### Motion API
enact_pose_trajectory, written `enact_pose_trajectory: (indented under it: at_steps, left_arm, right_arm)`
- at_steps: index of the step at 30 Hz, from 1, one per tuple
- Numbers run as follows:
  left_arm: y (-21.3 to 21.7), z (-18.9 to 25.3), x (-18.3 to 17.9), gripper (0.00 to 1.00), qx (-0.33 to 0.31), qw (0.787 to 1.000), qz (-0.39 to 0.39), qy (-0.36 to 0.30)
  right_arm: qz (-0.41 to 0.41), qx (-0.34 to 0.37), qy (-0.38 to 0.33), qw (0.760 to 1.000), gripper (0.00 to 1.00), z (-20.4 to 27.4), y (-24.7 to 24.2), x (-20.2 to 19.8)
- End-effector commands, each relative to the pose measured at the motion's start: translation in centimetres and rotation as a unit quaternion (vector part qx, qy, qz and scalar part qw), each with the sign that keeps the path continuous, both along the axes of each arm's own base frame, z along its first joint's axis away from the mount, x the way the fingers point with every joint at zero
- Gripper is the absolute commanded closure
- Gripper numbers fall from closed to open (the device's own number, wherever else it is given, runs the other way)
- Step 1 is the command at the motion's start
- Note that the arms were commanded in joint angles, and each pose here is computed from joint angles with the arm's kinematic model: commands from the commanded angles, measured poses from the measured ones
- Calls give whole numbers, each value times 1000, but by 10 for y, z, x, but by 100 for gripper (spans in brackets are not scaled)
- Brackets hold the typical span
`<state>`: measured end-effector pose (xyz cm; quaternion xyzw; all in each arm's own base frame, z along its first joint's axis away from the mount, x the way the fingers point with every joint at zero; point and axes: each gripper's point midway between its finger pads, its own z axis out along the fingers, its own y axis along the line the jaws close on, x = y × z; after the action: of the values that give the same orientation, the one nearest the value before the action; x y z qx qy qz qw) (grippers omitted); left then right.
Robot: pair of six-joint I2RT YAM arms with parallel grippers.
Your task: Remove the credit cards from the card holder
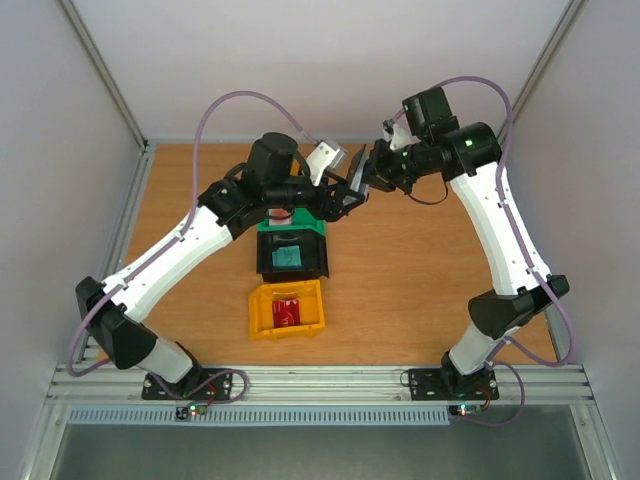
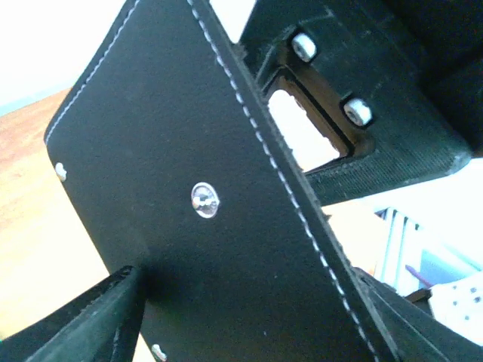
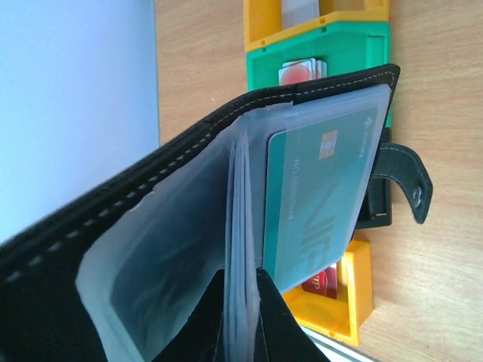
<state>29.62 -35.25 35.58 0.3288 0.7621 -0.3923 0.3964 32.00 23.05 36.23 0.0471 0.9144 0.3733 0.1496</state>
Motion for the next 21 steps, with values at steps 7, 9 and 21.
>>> enact_pose_trajectory:
  at_steps: [7,9,21]
  left_arm:
    - [-5,32,-15,69,-63,997,-43,-20]
    - [-3,34,-19,75,-69,997,-43,-7]
    - [12,21,3,100,-16,999,26,-17]
  right_arm:
    - [50,49,-26,997,99,28,16,-10]
    - [62,58,-32,996,99,31,20,-10]
    - [67,72,-21,995,99,33,24,-12]
